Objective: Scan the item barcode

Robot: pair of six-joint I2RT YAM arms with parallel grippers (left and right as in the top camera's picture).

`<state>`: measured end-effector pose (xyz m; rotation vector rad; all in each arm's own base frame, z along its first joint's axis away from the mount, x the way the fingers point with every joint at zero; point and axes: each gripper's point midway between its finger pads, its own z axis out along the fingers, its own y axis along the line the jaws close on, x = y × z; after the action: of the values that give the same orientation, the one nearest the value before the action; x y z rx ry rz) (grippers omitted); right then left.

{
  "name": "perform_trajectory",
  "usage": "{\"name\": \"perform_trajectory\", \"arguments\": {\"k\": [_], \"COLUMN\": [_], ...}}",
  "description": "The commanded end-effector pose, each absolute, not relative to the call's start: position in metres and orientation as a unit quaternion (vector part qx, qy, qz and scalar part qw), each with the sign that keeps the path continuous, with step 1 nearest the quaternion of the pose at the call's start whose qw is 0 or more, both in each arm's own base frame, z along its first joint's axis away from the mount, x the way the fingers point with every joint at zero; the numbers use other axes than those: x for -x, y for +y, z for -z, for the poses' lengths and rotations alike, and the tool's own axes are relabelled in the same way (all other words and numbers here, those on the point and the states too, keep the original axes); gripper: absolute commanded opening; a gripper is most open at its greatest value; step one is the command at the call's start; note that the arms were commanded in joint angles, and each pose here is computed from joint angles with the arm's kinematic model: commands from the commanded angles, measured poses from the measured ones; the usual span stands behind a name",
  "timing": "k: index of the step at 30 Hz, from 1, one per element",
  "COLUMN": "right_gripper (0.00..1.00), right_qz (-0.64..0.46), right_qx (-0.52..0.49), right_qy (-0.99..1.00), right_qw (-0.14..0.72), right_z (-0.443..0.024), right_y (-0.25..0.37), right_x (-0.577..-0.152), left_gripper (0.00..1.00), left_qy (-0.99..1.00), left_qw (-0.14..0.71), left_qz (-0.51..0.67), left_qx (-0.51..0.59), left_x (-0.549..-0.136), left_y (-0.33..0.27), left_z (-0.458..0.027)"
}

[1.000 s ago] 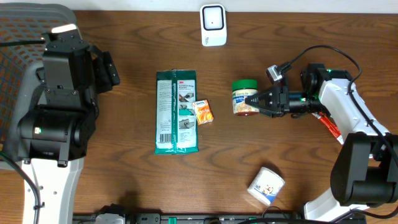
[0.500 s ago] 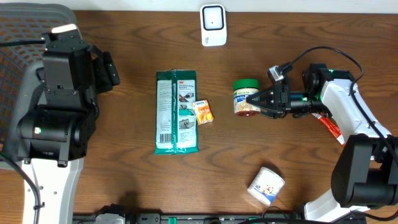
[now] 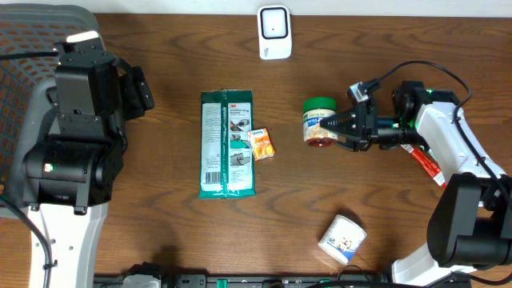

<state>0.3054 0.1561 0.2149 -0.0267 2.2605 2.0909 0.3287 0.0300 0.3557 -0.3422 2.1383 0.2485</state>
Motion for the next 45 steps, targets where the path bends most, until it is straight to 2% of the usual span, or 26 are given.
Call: {"name": "perform_trajectory", "arguments": {"k": [1, 5, 11, 13, 17, 19, 25, 29, 38, 45], "right_gripper": [0.01, 0.01, 0.01, 0.01, 0.01, 0.01, 0.01, 0.01, 0.01, 0.01], "right_qz": [-0.702, -0.703, -0.672, -0.619, -0.524, -0.475, -0.287, -0.178, 0.030, 0.116], "right_qx": [-0.016, -0.049, -0.061, -0.043, -0.071, -0.086, -0.216, -0.240, -0.260, -0.284], "right_qy": [0.711, 0.710, 0.737, 0.780, 0.843, 0.869, 0.930, 0.950, 0.960, 0.948], "right_qw": [0.026, -0.002, 0.022, 0.081, 0.105, 0.108, 0.077, 0.090, 0.099, 0.089], "right_z": [-0.241, -0.241, -0.229, -0.211, -0.176, -0.159, -0.114, -0.132, -0.224, -0.234], "right_y": [0.153, 0.151, 0.141, 0.135, 0.128, 0.124, 0.091, 0.066, 0.022, 0.006], "right_x": [-0.312, -0.321, -0.349, -0.369, -0.383, -0.386, -0.376, -0.364, -0.319, -0.295], "left_gripper": [0.92, 0.92, 0.92, 0.92, 0.92, 0.92, 0.92, 0.92, 0.92, 0.92], "left_qy": [0.866, 0.866, 0.866, 0.866, 0.866, 0.866, 0.866, 0.866, 0.866, 0.866], "left_qw": [0.466, 0.466, 0.466, 0.466, 0.466, 0.466, 0.466, 0.466, 0.466, 0.466], "left_qz": [-0.105, -0.105, -0.105, -0.105, -0.105, -0.105, -0.105, -0.105, -0.105, -0.105], "left_qx": [0.147, 0.147, 0.147, 0.147, 0.147, 0.147, 0.147, 0.147, 0.147, 0.147], "left_x": [-0.329, -0.329, -0.329, -0.329, -0.329, -0.329, -0.329, -0.329, -0.329, -0.329], "left_y": [0.033, 0.033, 0.033, 0.033, 0.033, 0.033, 0.033, 0.033, 0.033, 0.033], "left_z": [-0.359, -0.359, -0.359, -0.359, -0.359, -0.359, -0.359, -0.359, -0.359, -0.359]}}
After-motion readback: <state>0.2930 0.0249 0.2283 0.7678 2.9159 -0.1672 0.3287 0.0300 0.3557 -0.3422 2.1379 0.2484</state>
